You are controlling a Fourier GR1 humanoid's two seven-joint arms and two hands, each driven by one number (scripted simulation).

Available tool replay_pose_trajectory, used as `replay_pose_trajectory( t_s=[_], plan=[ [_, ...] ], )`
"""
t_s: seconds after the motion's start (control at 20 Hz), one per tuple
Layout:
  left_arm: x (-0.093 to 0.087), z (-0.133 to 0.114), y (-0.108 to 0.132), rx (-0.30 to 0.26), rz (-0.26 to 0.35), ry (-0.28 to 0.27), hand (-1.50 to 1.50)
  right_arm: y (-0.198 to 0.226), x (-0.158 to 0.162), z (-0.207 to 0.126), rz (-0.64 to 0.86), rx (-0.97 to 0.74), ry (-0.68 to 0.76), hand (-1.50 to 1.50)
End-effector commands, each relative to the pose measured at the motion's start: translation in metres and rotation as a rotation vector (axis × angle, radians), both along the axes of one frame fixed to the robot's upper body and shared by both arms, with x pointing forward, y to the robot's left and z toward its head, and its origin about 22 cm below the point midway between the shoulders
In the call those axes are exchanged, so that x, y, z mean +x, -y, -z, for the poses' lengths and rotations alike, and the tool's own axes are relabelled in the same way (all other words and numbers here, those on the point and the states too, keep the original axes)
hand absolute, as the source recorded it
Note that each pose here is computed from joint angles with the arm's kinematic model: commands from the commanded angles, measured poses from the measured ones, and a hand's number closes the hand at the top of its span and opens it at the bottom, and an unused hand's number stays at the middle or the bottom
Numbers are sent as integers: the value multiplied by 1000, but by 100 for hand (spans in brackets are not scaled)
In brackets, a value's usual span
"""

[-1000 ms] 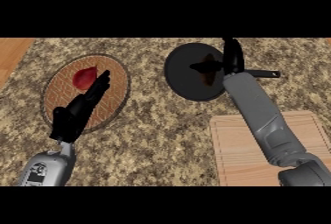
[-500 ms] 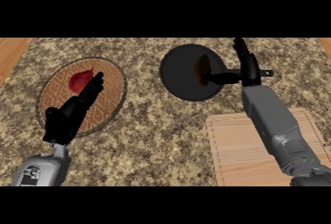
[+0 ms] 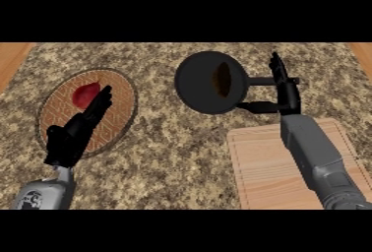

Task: Pick the croissant from the cutting board and place it in the pan

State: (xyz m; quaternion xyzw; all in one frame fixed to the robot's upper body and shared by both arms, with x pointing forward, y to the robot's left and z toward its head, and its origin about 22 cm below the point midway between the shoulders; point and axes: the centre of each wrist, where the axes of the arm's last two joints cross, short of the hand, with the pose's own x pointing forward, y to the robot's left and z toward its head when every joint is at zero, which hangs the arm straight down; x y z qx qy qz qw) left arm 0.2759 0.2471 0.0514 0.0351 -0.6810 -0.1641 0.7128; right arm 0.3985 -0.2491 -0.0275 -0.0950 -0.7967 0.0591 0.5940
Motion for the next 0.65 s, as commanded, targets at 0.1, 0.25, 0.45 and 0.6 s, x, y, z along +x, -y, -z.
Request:
replay_pose_trajectory(
  t_s=[0.1, 0.25, 0.45, 0.6],
  plan=[
    [12, -4, -1, 9, -20, 8, 0, 12, -24, 27, -46, -1, 22, -150],
    [-9, 12, 1, 16, -20, -14, 0, 15, -31, 33, -50, 26, 15, -150],
    [15, 0, -7, 10, -23, 4, 0, 5, -44, 47, -27, 4, 26, -150],
    [-4, 3, -9, 2, -32, -5, 0, 15, -58, 47, -14, 6, 33, -150]
  ],
)
